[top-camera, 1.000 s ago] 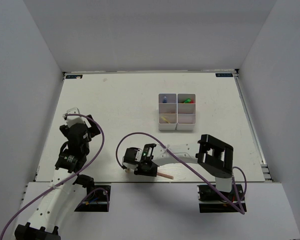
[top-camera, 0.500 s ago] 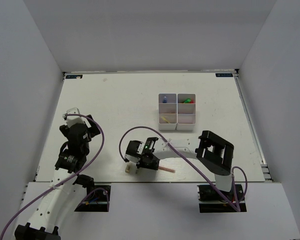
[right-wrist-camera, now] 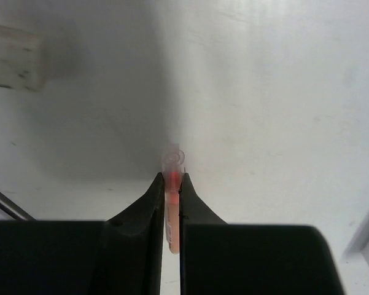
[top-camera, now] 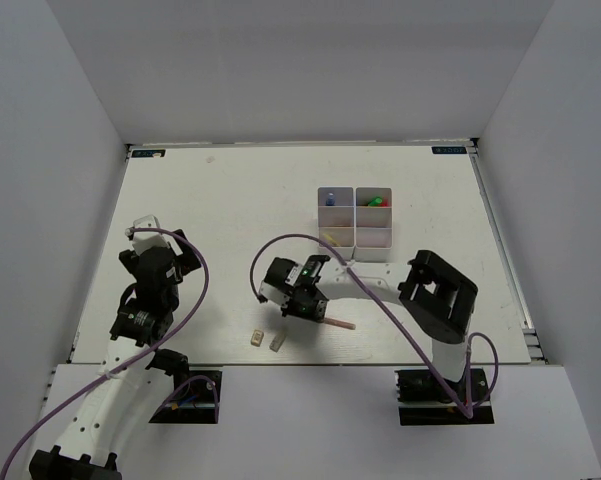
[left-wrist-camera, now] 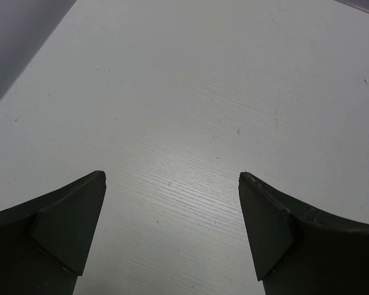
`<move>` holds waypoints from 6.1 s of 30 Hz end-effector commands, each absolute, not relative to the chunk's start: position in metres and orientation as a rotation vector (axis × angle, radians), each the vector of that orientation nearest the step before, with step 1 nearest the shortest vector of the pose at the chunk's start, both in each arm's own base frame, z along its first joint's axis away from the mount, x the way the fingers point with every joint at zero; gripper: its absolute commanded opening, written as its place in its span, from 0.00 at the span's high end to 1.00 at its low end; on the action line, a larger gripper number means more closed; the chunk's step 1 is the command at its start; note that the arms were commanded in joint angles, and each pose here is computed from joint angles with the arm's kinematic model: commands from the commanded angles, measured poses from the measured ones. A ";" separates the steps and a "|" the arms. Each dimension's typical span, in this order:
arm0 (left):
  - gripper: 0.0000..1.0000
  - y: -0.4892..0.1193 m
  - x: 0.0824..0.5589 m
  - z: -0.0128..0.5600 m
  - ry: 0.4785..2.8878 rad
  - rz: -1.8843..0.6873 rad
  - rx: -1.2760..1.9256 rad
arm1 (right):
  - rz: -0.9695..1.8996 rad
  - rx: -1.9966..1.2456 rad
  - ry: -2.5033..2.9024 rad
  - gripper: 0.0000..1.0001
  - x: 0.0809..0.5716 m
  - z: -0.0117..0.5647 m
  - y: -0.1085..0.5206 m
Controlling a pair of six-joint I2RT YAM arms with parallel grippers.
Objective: Sort the stationery into containers
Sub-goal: Pick up the pen from the corner of the board, then place the pen in the storage box, then pick up the stationery from the corner of the board, then place the stationery in the storage box.
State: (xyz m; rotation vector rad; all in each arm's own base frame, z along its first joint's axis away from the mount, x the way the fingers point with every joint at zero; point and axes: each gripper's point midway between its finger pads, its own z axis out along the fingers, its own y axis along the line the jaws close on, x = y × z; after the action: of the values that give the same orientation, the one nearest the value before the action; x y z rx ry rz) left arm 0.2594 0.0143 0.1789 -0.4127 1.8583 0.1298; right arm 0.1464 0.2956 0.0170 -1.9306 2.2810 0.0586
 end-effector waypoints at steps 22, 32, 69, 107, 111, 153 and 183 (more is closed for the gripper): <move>0.00 0.012 0.262 0.185 1.851 0.113 -0.409 | 0.243 -1.355 1.746 1.00 0.320 0.196 0.302; 0.00 0.010 0.263 0.183 1.861 0.107 -0.401 | 0.465 -1.408 1.669 1.00 0.338 0.195 0.309; 0.65 -0.160 0.229 0.143 2.238 -0.630 0.383 | 0.755 -1.079 1.972 0.36 0.292 0.219 0.255; 0.43 -0.195 0.130 0.029 2.777 -0.250 0.405 | 0.638 -0.863 2.151 0.30 0.226 0.160 0.154; 0.43 -0.187 0.127 0.021 2.797 -0.166 0.416 | 0.643 -0.857 2.147 0.29 0.226 0.162 0.154; 0.95 -0.493 0.317 0.181 2.121 -1.073 0.972 | 0.253 -0.591 2.148 0.94 0.267 0.166 0.100; 0.65 -0.473 0.373 0.124 2.150 -0.641 0.917 | 0.301 -0.600 2.141 0.84 0.263 0.167 0.103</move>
State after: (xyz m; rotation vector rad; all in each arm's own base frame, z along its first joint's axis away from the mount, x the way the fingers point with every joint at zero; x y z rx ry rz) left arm 0.3581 -0.4739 0.1061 0.9439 2.2062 -0.7047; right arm 0.2612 0.0976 0.1567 -0.5812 2.2001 0.2689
